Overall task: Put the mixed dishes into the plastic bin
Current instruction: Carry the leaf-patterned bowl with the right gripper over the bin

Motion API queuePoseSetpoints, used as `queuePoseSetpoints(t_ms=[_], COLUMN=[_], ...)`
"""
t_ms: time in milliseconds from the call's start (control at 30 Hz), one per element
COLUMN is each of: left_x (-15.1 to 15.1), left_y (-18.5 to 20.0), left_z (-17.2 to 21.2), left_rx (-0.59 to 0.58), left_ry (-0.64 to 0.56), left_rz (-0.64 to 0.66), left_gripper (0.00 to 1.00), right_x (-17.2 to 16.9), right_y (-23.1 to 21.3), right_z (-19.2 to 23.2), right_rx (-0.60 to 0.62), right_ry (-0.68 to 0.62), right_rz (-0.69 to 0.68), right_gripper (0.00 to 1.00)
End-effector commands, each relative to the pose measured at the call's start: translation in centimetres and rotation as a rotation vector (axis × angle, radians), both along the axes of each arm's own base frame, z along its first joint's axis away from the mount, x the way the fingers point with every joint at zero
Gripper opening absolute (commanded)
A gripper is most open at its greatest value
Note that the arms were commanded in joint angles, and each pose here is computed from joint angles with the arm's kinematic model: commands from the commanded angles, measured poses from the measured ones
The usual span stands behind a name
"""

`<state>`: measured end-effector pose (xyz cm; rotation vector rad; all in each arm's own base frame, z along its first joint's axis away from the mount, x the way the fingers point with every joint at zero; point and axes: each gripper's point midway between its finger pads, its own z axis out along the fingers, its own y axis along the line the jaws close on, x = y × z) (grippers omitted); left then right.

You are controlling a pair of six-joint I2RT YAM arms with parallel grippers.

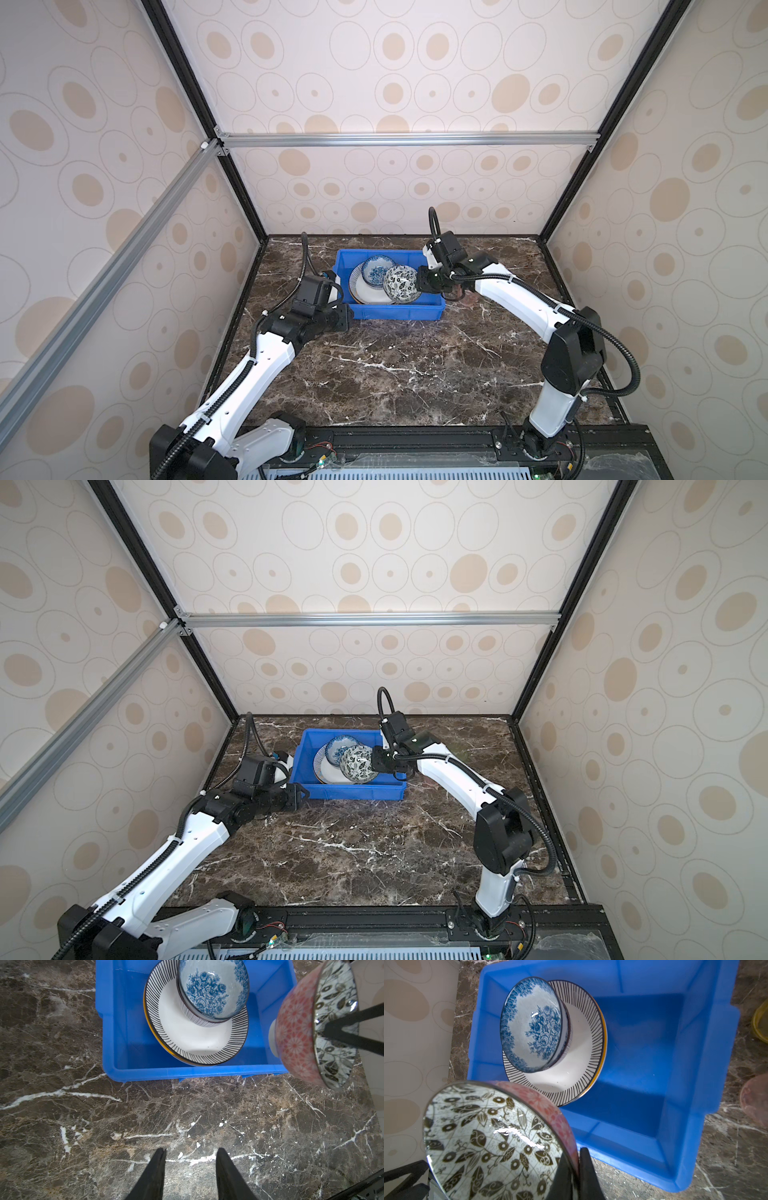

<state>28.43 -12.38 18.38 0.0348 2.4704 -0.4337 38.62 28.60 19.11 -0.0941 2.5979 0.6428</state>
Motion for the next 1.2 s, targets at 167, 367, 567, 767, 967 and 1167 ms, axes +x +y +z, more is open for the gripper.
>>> queuePoseSetpoints(t_ms=[167, 367, 567, 767, 967, 1167], left_x=[0.2, 0.5, 0.8, 1.1, 1.4, 1.9], left_y=[0.6, 0.8, 1.0, 1.0, 0.9, 1.0], left_z=[-0.1, -0.2, -0.5, -0.4, -0.5, -0.6], left_rx=[0.025, 0.025, 0.027, 0.02, 0.017, 0.024], left_ry=[-0.009, -0.006, -0.002, -0.003, 0.0, 0.005], left_rz=[-0.009, -0.011, -0.011, -0.015, -0.021, -0.024], left_gripper=[0.41, 0.41, 0.41, 0.41, 0.41, 0.41], right_x=[2.0, 3.2, 4.3, 5.2, 6.0, 6.6], right_y=[1.6, 2.6, 3.8, 4.7, 5.3, 5.7], right_z=[2.4, 2.4, 2.5, 2.4, 1.8, 1.2], right_rx=[0.032, 0.037, 0.04, 0.041, 0.037, 0.037], right_ry=[-0.073, -0.079, -0.084, -0.09, -0.089, -0.082], right_rz=[0.004, 0.003, 0.011, 0.02, 0.02, 0.016], right_gripper=[0.0, 0.0, 0.0, 0.0, 0.0, 0.0])
